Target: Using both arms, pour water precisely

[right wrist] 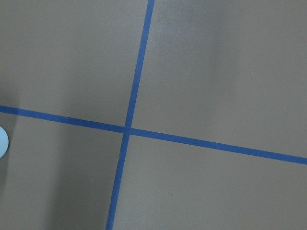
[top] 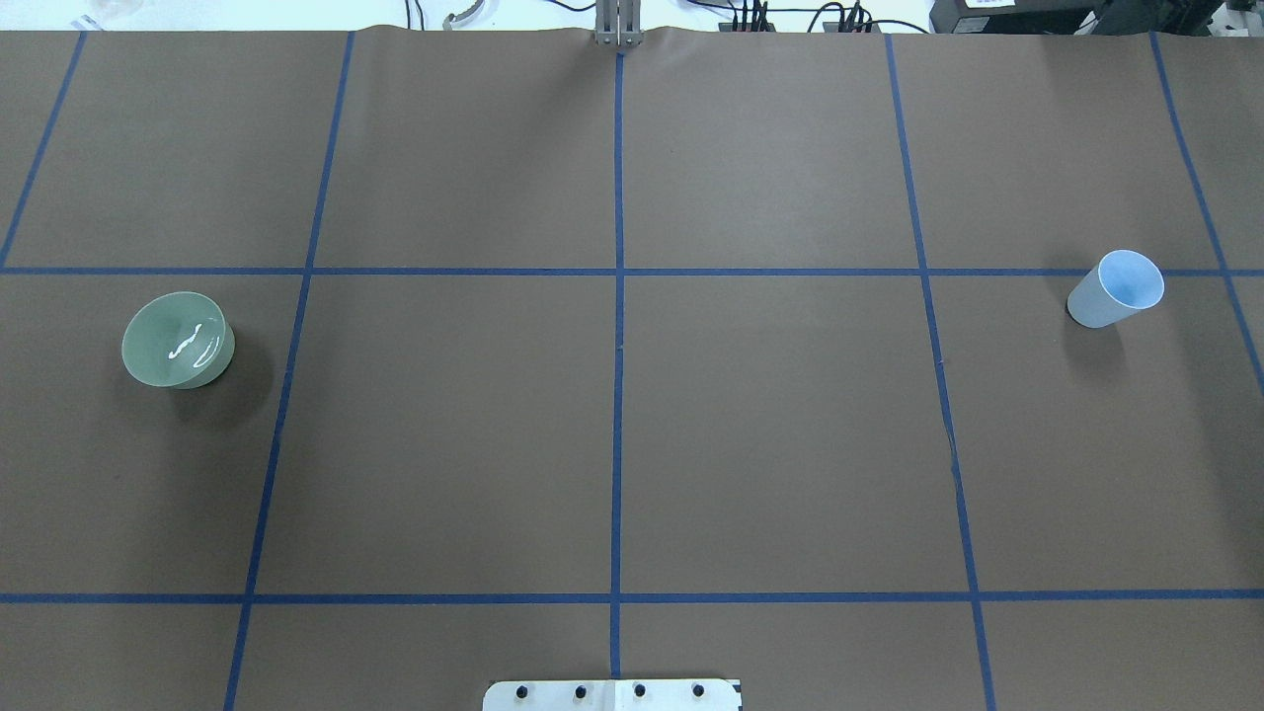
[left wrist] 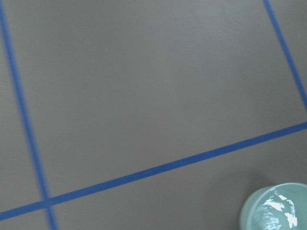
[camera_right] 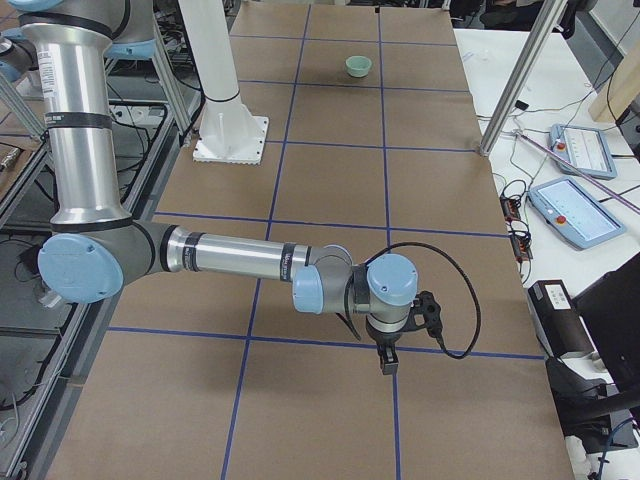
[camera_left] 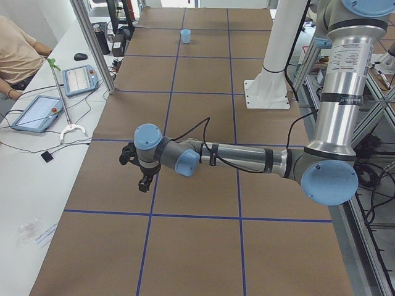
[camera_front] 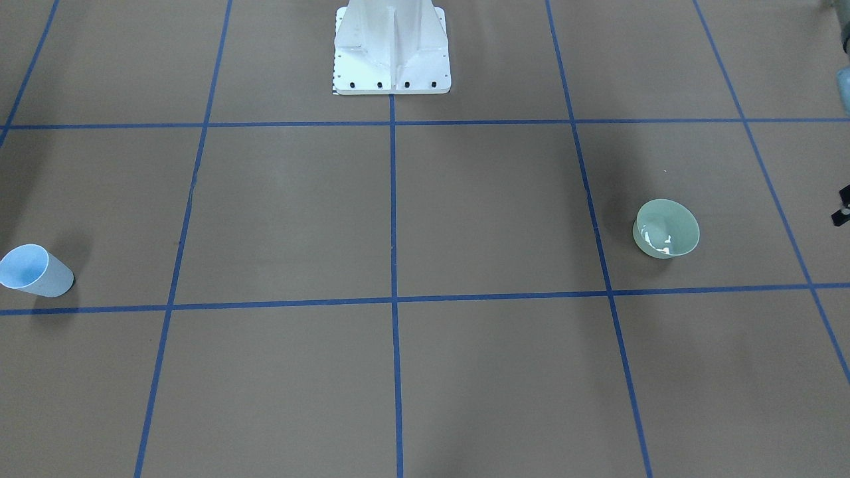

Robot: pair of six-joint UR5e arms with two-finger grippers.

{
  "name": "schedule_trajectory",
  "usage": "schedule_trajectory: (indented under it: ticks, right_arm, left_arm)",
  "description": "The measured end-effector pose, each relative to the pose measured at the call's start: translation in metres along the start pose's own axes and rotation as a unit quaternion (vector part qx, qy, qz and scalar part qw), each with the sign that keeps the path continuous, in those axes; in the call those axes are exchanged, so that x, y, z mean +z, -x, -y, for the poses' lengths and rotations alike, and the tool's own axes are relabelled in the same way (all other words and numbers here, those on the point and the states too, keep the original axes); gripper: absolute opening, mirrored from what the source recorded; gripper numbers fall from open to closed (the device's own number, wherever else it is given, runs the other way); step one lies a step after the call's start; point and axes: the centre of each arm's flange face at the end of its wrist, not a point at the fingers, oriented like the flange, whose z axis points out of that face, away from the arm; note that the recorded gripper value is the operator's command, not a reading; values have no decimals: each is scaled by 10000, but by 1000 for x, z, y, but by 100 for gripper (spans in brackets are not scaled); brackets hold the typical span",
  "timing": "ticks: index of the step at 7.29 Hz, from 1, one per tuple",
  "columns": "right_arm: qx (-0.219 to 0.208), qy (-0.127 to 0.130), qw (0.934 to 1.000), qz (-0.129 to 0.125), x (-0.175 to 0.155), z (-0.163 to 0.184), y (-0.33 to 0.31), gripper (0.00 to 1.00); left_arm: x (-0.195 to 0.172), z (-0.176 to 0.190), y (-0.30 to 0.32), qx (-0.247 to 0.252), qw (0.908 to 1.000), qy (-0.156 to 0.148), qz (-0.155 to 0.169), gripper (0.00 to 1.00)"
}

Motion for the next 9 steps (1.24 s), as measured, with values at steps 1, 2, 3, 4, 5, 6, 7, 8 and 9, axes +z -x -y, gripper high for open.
schedule_trajectory:
  ticks: [1,2,3,4,5,6,7,8,9]
  right_arm:
    - [7,7,10000,1,1,0,0,99]
    - [19,17,10000,3,2,0,-1,99]
    - [28,23,10000,5,2,-1,-2,99]
    - [27,24,10000,7,3,0,-2,99]
    - [28,22,10000,6,3,0,-2,99]
    - [29,21,10000,4,3,0,-2,99]
    - [34,26,10000,4,3,0,-2,99]
    - [43,32,10000,5,4,-1,-2,99]
    - [50,38,10000,4,4,-1,-3,99]
  left_arm:
    - [-22,-11,30,-131,9998,76,87,100]
    - [-37,-20,50,-358,9992,140,132,100]
    - [-46,-29,63,-543,9980,212,243,100]
    - [-49,-36,72,-633,9967,281,420,100]
    - [-50,-40,76,-664,9958,317,541,100]
    - [-51,-43,77,-689,9954,334,580,100]
    - [-48,-50,79,-727,9951,362,571,100]
    - [-45,-58,80,-740,9950,373,562,100]
    - [-47,-62,77,-708,9952,343,574,100]
